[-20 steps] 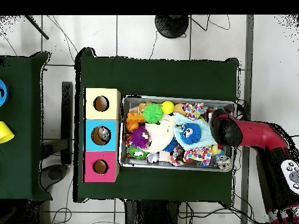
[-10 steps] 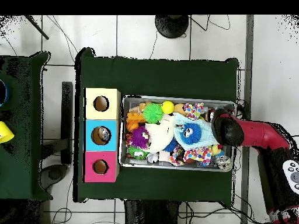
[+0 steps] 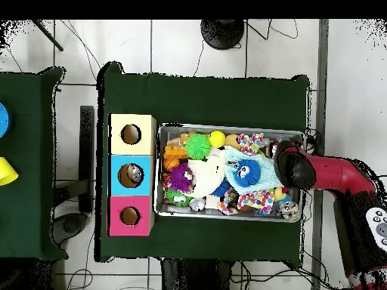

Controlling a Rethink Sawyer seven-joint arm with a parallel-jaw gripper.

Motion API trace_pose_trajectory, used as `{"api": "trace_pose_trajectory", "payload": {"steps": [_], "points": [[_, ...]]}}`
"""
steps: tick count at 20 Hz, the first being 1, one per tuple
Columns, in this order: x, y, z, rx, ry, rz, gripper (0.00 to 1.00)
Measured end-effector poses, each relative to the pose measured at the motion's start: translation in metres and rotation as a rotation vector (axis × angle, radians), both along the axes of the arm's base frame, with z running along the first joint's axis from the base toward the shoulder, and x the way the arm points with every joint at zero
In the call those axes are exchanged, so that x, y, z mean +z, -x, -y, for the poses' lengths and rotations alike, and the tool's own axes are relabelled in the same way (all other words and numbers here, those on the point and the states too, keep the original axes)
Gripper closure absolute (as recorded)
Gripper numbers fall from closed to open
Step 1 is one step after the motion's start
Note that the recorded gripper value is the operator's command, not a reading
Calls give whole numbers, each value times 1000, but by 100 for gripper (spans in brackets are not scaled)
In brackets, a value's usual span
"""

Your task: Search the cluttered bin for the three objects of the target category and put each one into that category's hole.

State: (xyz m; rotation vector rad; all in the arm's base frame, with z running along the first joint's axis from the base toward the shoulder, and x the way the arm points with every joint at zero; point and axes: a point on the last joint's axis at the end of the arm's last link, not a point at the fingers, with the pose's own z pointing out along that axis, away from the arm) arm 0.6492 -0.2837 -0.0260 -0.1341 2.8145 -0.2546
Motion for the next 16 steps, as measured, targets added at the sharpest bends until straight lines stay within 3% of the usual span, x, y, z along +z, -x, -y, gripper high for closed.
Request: {"api": "trace_pose_trajectory", "payload": {"steps": [8, 16], "points": [[14, 1, -2, 0, 8, -15, 100], [40, -10, -10, -8, 15, -39, 100]]}}
